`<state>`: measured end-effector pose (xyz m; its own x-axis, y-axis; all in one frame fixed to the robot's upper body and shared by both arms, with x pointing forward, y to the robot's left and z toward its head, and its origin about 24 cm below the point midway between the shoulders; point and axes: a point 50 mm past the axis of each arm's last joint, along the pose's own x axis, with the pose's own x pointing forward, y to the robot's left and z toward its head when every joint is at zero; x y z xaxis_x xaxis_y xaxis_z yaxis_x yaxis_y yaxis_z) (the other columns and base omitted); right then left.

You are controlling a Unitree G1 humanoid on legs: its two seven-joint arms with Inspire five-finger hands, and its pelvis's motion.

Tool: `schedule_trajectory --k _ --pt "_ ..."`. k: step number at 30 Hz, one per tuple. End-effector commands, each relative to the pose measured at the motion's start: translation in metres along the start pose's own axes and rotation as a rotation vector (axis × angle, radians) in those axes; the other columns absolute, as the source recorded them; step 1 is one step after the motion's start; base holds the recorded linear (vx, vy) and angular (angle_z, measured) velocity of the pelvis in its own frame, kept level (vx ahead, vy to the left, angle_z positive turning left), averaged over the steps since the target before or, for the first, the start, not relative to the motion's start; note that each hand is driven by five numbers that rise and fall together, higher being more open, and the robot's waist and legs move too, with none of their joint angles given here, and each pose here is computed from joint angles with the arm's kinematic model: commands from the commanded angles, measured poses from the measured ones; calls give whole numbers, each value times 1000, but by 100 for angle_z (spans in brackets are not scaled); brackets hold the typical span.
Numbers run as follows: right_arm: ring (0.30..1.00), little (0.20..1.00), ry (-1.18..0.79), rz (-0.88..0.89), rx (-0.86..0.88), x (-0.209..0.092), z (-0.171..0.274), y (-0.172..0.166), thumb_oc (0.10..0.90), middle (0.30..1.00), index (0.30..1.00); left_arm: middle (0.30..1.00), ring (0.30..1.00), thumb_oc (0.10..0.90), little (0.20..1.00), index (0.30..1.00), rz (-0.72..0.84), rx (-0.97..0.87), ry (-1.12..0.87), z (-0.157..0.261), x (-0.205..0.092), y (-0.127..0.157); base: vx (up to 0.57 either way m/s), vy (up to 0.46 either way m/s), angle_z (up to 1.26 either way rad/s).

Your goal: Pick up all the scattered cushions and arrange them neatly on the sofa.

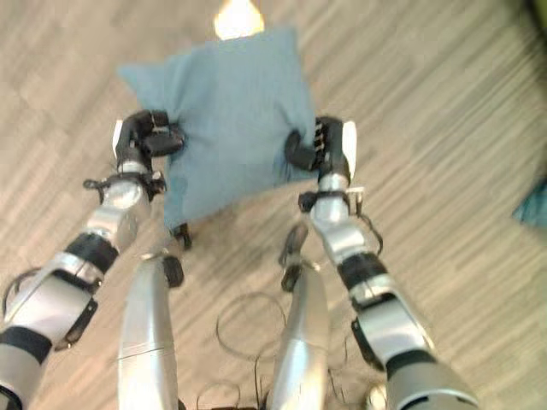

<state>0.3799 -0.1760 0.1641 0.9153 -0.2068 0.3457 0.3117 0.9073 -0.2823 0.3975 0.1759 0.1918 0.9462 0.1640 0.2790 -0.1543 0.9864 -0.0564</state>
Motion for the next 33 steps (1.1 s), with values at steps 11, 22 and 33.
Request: schedule_trajectory --k 11,22,33 --pt "300 300 81 48 134 -77 -57 -23 400 300 300 300 300 400 300 300 -210 93 -71 -44 -81 7 189 117 7" --pt "300 300 153 122 112 -107 -78 -26 400 300 300 300 300 400 300 300 -126 226 -35 -61 -109 47 254 -75 -3" --pt "300 300 151 221 100 -128 -79 -22 400 300 300 300 300 400 300 300 -112 173 99 -88 -142 58 251 -212 12"
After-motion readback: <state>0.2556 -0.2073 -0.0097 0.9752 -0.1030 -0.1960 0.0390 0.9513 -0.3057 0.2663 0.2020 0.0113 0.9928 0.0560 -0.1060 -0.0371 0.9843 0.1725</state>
